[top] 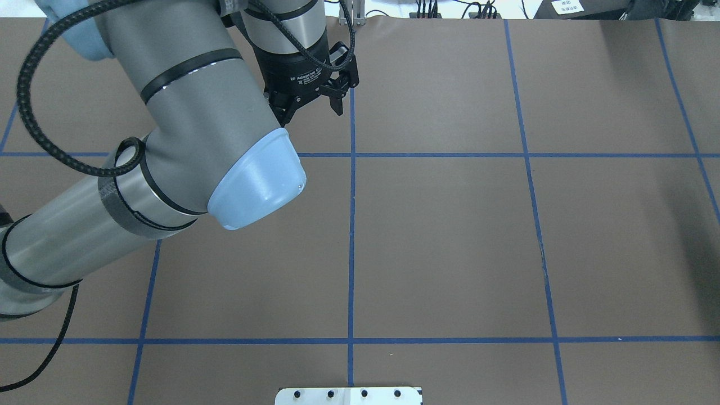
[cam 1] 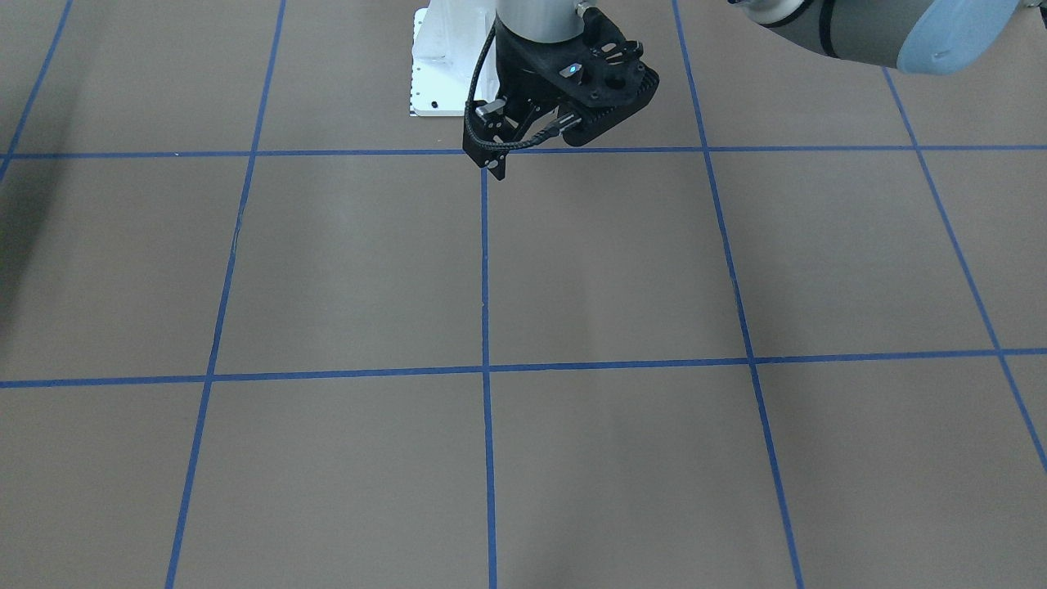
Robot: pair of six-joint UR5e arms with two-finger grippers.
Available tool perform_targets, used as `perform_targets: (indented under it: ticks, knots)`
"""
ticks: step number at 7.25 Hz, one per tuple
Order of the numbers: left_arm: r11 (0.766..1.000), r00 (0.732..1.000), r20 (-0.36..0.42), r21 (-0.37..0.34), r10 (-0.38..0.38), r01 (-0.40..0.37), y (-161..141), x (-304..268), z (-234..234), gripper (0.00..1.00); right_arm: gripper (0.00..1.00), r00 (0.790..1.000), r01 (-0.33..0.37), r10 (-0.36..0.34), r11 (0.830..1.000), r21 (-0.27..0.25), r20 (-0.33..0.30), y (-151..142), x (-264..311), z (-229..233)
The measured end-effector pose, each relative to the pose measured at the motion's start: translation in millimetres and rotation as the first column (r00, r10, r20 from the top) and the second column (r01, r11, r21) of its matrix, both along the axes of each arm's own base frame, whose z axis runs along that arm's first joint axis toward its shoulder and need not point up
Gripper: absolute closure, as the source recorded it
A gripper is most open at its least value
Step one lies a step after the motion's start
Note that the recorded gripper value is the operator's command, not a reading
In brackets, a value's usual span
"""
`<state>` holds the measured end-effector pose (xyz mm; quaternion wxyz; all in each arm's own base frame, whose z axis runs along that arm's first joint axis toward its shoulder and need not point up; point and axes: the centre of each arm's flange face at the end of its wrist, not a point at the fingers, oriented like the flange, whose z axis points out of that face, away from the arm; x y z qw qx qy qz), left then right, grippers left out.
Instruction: Left arm hands cup to right arm to dump lemon
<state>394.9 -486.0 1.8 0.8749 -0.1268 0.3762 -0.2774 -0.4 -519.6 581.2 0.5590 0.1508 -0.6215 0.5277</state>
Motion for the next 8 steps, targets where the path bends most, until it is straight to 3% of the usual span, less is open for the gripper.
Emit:
perform_targets:
  ticks: [1,2,4,5,6,8]
  knots:
    - [1.000,1.000,0.001,-0.001,0.000,0.000,-0.5,0.5,1.0,0.00,1.00,0.994,0.015,-0.008,0.998,0.064,-0.110,-5.8,-31.5,-7.5]
    - [1.000,1.000,0.002,-0.002,0.000,0.000,-1.1,1.2,1.7,0.00,1.00,0.973,0.038,-0.007,0.991,0.129,-0.231,-9.7,-66.1,-13.8]
    - [1.000,1.000,0.003,-0.002,0.004,-0.004,-0.9,4.2,2.2,0.00,1.00,0.901,0.089,0.004,0.977,0.194,-0.434,-31.2,-126.0,-51.6]
    - [1.000,1.000,-0.002,0.007,0.007,-0.007,-0.1,8.3,1.4,0.00,1.00,0.849,0.114,0.018,0.970,0.216,-0.529,-45.2,-164.2,-85.3]
    - [1.000,1.000,-0.008,0.020,0.006,-0.006,-3.1,14.0,1.5,0.00,1.00,0.779,0.138,0.037,0.964,0.227,-0.626,-58.2,-210.3,-125.6]
    - [1.000,1.000,-0.011,0.026,0.006,-0.006,-15.4,29.9,6.6,0.00,1.00,0.593,0.192,0.044,0.962,0.194,-0.804,-58.6,-300.7,-219.9]
